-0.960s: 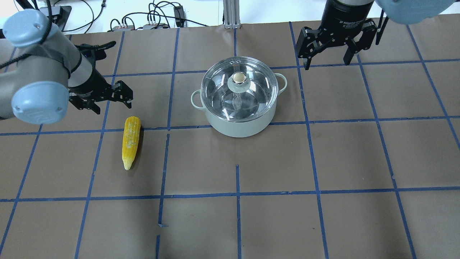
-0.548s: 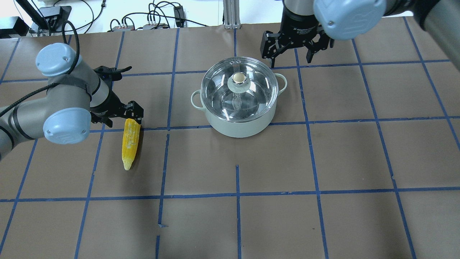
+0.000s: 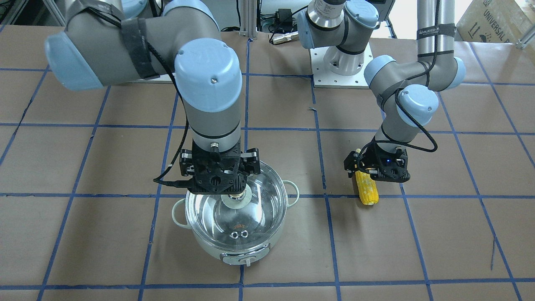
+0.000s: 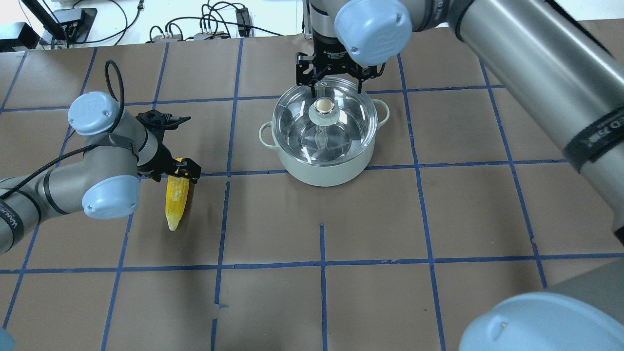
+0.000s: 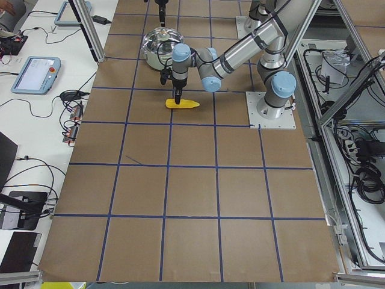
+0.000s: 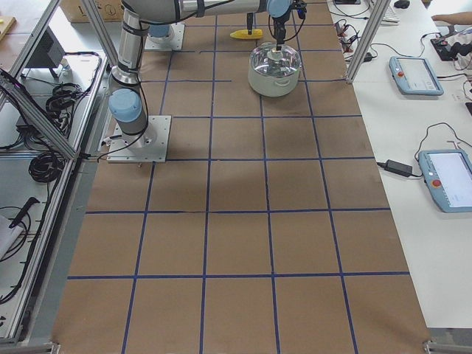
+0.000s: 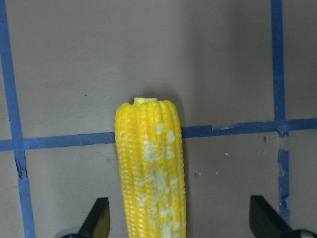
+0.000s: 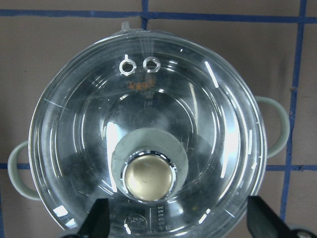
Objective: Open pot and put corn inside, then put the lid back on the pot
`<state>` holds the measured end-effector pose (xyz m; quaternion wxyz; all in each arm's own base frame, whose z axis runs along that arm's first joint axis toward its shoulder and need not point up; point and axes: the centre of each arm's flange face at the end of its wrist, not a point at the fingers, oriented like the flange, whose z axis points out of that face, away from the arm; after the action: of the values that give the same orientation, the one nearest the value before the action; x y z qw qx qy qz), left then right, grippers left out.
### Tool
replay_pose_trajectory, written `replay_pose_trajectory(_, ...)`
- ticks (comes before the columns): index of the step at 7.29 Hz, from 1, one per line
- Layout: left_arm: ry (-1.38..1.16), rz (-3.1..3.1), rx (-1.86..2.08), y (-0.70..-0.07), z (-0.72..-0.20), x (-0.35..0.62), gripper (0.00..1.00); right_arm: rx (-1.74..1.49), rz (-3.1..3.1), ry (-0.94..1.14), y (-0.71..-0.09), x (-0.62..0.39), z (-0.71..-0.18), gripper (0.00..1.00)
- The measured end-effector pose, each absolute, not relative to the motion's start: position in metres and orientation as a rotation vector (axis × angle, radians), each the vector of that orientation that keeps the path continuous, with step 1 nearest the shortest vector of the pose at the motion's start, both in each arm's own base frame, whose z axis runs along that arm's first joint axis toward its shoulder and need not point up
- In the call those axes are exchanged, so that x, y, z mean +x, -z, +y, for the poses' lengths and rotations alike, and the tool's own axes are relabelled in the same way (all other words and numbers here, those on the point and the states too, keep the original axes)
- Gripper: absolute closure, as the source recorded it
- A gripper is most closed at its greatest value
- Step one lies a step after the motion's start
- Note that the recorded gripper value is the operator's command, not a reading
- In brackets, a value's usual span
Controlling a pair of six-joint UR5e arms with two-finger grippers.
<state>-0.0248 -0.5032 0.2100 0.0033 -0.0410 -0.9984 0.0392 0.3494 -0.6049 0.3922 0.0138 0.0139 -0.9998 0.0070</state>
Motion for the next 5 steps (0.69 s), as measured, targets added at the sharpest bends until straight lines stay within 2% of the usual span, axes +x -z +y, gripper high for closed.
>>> replay_pose_trajectory(4, -0.111, -3.129, -0.068, -0.2, -0.502, -0.005, 0.0, 0.036, -3.11, 0.007, -0.355, 0.369, -0.61, 0.22)
replay_pose_trajectory(5, -0.106, -3.128, -0.063, -0.198, -0.502, -0.005, 0.0, 0.03, -3.113, -0.016, -0.353, 0.366, -0.614, 0.22)
